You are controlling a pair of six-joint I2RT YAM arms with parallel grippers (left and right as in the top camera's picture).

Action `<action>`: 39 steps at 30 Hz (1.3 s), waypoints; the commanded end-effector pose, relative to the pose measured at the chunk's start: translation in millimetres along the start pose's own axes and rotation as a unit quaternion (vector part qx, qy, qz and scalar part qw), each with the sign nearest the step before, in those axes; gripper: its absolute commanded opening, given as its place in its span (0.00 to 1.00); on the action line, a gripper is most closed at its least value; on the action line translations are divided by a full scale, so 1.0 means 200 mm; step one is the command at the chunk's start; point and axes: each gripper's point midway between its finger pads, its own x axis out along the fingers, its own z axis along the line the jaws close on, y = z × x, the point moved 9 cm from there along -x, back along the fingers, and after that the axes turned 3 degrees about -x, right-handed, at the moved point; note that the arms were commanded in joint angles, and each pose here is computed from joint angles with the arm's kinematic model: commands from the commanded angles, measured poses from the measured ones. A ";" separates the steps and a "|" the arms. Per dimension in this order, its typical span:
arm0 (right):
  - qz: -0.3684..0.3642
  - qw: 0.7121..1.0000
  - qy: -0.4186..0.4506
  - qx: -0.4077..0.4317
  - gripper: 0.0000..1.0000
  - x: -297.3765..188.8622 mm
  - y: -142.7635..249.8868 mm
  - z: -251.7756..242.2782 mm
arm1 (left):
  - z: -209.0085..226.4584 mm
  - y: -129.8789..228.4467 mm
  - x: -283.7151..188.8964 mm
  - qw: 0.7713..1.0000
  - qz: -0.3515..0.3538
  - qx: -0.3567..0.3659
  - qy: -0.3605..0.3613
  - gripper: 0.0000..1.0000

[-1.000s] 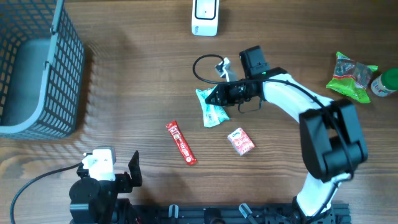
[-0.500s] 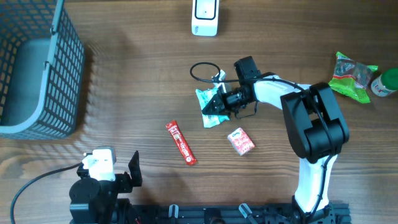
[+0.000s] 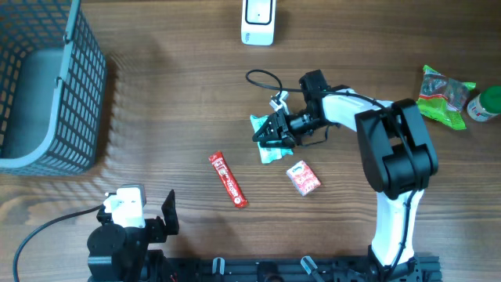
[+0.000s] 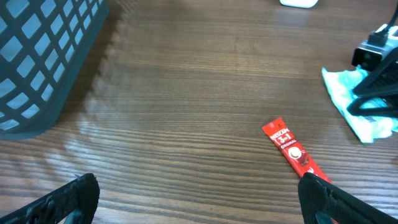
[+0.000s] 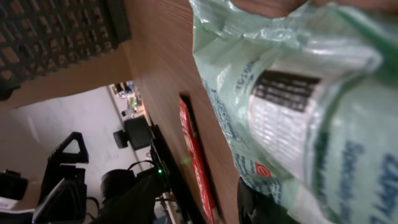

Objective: Scan the item barcode
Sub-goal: 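Lift the wipes pack and carry it up and right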

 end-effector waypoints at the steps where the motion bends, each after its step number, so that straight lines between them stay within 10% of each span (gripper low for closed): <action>1: -0.006 0.994 0.111 0.021 0.64 -0.08 0.05 -0.11 | 0.00 0.01 0.01 1.000 -0.001 -0.003 -0.003 1.00; 7: -0.069 0.987 0.120 -0.080 0.99 -0.29 0.06 0.32 | 0.00 0.01 0.01 1.000 -0.001 -0.003 -0.003 1.00; 25: -0.096 0.938 0.307 -0.126 1.00 -0.43 0.04 0.17 | 0.00 0.01 0.01 1.000 -0.001 -0.003 -0.003 1.00; 39: 0.008 0.970 0.238 -0.051 1.00 -0.25 0.05 -0.20 | 0.00 0.01 0.01 1.000 -0.001 -0.003 -0.003 1.00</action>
